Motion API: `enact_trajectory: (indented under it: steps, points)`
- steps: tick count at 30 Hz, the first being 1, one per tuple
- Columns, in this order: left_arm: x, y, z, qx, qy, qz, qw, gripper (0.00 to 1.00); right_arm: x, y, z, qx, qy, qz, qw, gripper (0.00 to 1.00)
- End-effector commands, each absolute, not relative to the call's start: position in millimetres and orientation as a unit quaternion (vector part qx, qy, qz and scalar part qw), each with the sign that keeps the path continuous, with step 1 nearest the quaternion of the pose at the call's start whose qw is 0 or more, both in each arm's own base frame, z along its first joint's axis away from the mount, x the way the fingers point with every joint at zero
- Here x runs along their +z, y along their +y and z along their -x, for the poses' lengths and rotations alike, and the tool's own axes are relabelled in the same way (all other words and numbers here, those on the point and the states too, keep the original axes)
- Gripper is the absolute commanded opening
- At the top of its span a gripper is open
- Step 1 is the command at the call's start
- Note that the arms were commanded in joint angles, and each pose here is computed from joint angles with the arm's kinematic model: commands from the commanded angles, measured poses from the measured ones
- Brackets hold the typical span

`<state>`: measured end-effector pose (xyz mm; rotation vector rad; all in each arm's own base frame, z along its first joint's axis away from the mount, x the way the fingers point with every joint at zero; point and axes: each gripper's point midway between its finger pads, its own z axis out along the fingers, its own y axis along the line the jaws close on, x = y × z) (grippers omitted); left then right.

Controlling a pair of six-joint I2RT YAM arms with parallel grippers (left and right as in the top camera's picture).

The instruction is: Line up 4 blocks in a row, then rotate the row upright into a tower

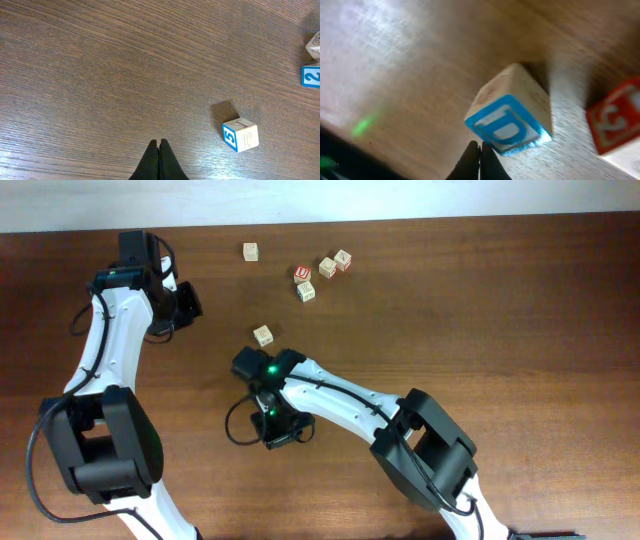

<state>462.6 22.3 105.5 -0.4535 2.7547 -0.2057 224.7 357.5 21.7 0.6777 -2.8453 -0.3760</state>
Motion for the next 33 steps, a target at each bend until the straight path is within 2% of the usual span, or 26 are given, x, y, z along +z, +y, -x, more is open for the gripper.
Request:
enact_trajectory:
  steps: [1,11,15,23,33]
  points:
    - [112.8,23.7,-465.4,-0.071,0.967,0.166,0.179,0.0,21.2,339.3,-259.7,-0.097,-0.981,-0.154,0.066,0.04]
    - [111.2,23.4,-461.3,-0.07,0.969,0.166,0.17,0.0,36.9,345.3,-297.8,-0.109,-0.983,-0.15,0.004,0.04]
    - [110.8,23.3,-460.5,-0.069,0.969,0.167,0.168,0.0,83.6,361.1,-288.6,-0.144,-0.964,-0.222,0.016,0.05]
    - [110.6,23.4,-460.3,-0.069,0.969,0.167,0.168,0.0,27.0,380.9,-245.6,-0.112,-0.957,-0.257,0.073,0.05]
    - [110.6,23.3,-460.3,-0.069,0.969,0.167,0.168,0.0,14.1,351.1,-288.7,-0.075,-0.986,-0.142,0.05,0.04]
